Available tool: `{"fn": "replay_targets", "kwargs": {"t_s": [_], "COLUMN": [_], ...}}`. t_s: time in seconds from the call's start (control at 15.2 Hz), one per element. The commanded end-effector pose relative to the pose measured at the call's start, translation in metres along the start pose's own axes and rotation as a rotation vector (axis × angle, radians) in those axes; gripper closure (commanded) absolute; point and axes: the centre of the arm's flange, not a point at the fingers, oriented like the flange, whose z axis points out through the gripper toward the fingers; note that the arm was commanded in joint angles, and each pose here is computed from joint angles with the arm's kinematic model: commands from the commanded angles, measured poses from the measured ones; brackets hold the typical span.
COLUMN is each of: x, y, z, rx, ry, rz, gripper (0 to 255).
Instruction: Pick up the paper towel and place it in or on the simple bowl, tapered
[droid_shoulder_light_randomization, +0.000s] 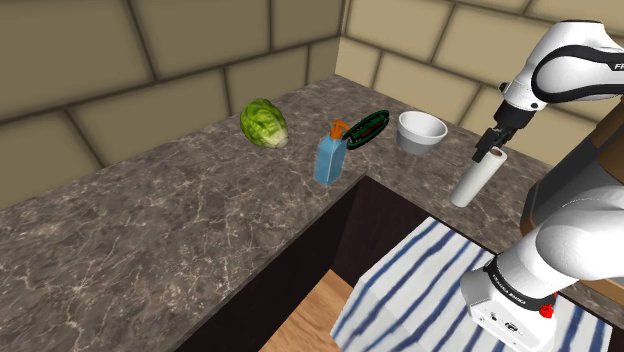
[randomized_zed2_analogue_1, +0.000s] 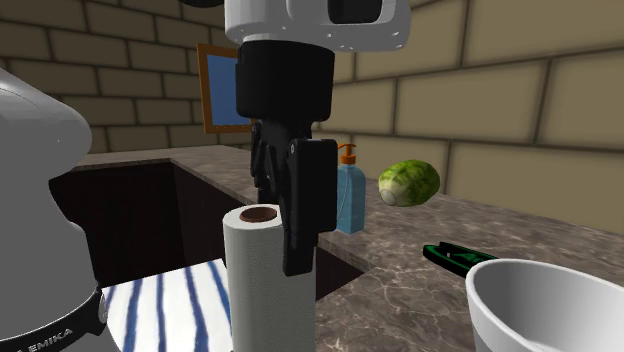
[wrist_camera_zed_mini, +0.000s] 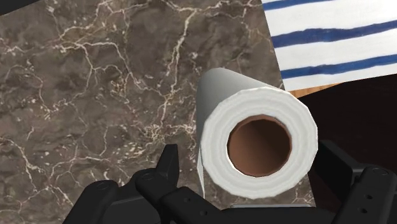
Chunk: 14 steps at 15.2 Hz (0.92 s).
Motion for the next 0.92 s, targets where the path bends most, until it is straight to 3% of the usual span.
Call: {"fn": "replay_targets", "kwargs": {"t_s": [0.0,0.07,0.66,0.86], "x": [0.000,0.000,0.000,-0.001], "y": [0.000,0.000,0.000,-0.001], "z": [0.000,0.000,0.000,-0.016], "rx": [0.000,0.000,0.000,0.000], "ry": [0.000,0.000,0.000,0.000], "rz": [0.000,0.000,0.000,0.000], "gripper": [0,255,255,255]}}
